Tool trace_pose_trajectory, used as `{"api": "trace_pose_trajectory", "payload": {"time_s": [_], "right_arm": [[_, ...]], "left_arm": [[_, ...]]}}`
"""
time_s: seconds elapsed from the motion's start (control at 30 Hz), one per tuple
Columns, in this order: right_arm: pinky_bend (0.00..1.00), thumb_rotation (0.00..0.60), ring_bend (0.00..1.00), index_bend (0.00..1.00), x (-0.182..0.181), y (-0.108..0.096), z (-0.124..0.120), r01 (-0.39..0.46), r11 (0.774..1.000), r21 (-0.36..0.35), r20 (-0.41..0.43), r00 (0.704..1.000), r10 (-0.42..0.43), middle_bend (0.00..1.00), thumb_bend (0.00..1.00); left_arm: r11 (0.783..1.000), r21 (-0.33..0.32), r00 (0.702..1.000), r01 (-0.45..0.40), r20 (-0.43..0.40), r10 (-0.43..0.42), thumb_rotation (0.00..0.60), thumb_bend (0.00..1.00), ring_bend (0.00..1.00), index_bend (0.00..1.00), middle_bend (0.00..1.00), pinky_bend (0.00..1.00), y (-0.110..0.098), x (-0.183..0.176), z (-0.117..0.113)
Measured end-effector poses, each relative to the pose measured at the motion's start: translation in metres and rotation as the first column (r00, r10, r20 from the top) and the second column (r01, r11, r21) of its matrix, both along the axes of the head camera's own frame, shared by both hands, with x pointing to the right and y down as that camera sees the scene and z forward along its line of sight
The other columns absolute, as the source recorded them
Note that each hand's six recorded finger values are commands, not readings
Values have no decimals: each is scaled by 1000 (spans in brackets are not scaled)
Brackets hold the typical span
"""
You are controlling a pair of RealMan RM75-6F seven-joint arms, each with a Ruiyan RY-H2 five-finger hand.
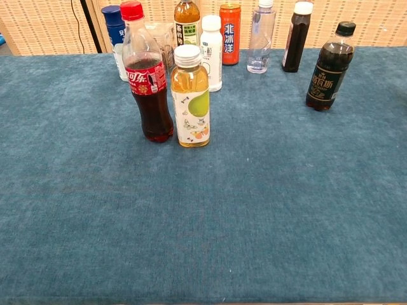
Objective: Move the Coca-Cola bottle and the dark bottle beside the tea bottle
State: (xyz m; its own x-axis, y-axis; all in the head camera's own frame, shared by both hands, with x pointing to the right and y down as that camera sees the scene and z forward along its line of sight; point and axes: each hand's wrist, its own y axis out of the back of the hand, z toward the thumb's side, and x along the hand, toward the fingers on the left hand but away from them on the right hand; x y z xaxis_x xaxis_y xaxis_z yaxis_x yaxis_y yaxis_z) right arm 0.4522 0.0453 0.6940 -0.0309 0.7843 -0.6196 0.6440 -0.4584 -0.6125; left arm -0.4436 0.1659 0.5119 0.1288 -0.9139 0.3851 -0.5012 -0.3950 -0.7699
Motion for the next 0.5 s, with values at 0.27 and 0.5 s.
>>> {"api": "trace_pose_trajectory", "payload": {"time_s": [0.27,0.5], "right_arm": [[0,600,0,0,-24,-18,13,-32,999,5,92,995,31,0,0],[0,600,0,0,-48,-24,30,-36,999,-32,158,987,41,0,0]], "left_arm": [[999,21,998,42,41,-43,600,135,0,0,0,0,1,-6,-2],[996,38,994,79,78,-82,600,136,0,0,0,0,-1,-10,0]]}}
